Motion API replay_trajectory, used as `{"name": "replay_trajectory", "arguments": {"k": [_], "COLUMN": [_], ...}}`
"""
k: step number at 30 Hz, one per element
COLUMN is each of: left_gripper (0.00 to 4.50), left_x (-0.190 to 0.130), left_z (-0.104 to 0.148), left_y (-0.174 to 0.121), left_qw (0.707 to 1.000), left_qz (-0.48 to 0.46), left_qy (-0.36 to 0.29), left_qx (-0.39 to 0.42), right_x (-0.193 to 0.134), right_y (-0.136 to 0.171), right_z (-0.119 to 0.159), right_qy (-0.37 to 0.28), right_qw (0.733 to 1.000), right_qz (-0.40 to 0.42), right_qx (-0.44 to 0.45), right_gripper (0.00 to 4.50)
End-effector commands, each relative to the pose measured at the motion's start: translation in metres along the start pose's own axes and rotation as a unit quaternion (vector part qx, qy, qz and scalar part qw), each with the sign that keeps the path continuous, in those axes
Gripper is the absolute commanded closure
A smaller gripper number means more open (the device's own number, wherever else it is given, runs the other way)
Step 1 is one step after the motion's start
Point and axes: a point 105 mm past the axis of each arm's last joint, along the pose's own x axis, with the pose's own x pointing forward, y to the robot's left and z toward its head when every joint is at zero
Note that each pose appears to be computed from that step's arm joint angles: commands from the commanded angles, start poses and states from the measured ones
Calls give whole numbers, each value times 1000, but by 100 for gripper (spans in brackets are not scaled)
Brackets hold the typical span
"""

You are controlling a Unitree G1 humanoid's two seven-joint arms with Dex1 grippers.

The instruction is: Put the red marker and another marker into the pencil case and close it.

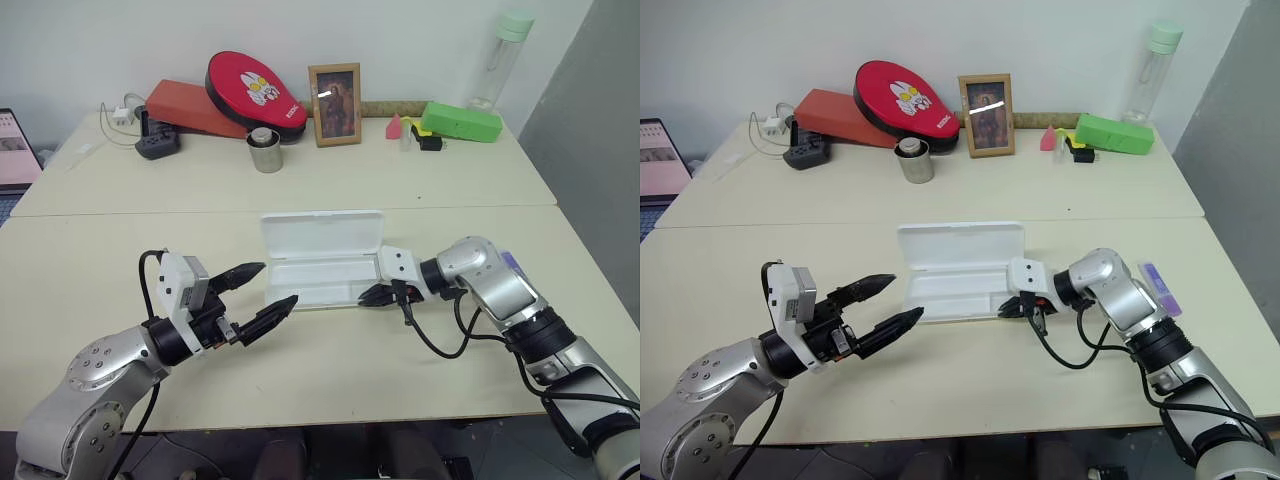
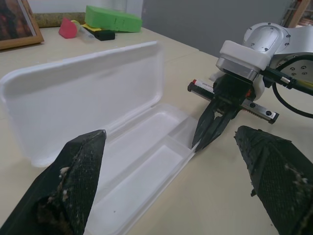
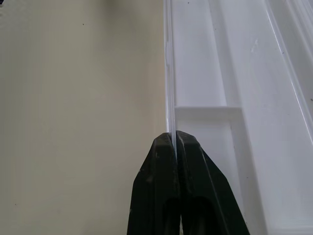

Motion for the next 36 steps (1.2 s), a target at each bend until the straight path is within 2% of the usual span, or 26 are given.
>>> {"name": "replay_trajectory", "arguments": {"k": [1,12,16,19,20,24,26,27,32,36], "left_gripper": [0,0,0,0,0,0,0,0,0,0], "left_x": [-1,4,4,5,5,7,9,12,26,43], "left_z": [13,11,10,10,10,10,10,11,13,20], "left_y": [-5,-8,-7,-6,-7,-5,-5,-7,-16,-23], "left_qw": [1000,1000,1000,1000,1000,999,999,999,996,992], "left_qz": [-9,-16,-16,-16,-18,-23,-26,-35,-82,-119], "left_qy": [-10,-12,-10,-11,-10,-12,-12,-14,-16,-31], "left_qx": [24,20,19,18,18,19,19,18,17,20], "right_x": [1,2,-1,-2,-3,-10,-13,-20,-54,-87], "right_y": [-3,-5,-6,-8,-8,-8,-7,-6,2,-15], "right_z": [5,2,5,8,9,23,29,36,54,40], "right_qy": [-1,1,-4,-5,-5,-27,-36,-50,-107,-121], "right_qw": [1000,1000,1000,1000,1000,999,999,998,993,976], "right_qz": [-7,-18,-18,-24,-25,-27,-27,-29,-51,-162], "right_qx": [-10,-4,-3,-6,-9,-16,-18,-17,9,79], "right_gripper": [449,449,376,295,285,196,139,131,4,4]}}
